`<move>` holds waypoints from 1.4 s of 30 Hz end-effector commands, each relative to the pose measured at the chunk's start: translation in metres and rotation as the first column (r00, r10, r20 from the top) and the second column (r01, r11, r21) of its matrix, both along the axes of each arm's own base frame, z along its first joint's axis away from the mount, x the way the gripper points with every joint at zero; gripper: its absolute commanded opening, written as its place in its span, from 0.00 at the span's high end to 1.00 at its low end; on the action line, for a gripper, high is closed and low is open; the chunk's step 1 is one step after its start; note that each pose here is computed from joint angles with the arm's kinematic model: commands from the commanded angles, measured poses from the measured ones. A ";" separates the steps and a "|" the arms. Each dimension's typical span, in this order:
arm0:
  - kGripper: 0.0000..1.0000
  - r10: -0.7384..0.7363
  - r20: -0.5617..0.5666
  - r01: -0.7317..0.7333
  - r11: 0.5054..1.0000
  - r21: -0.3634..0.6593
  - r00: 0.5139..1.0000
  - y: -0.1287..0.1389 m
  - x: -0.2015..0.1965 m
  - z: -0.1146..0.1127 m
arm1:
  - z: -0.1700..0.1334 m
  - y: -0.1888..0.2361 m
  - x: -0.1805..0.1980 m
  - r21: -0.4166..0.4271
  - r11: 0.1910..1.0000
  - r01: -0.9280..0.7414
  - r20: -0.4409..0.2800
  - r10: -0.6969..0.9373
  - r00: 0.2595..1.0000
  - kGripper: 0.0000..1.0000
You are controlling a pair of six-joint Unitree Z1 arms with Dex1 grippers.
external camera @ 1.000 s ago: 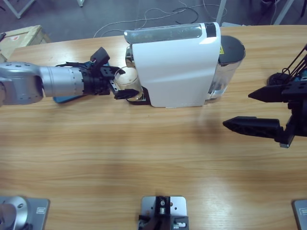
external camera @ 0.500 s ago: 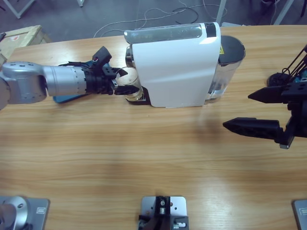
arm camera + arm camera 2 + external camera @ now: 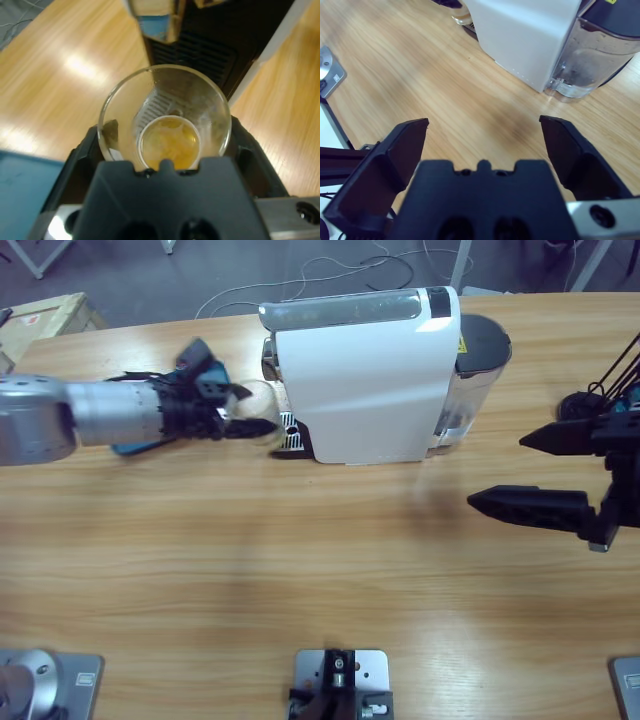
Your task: Pour coffee
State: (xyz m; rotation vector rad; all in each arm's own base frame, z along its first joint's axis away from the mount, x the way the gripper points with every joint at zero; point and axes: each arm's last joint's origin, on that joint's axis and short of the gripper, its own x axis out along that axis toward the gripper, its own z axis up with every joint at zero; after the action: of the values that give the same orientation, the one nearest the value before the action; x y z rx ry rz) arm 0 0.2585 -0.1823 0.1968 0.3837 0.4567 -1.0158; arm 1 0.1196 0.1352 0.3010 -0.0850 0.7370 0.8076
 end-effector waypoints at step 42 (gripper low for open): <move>0.01 0.600 0.000 -0.592 0.789 -0.166 0.800 0.114 -0.082 0.124 | 0.008 -0.030 -0.019 -0.045 0.993 0.112 0.057 -0.109 0.992 0.00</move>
State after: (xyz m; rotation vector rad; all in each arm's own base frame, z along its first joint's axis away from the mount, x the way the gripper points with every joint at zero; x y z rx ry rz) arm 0 0.2544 -0.0658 0.2701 0.1554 0.3955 -0.3295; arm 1 0.1138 0.1252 0.3072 -0.0874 0.6949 0.7639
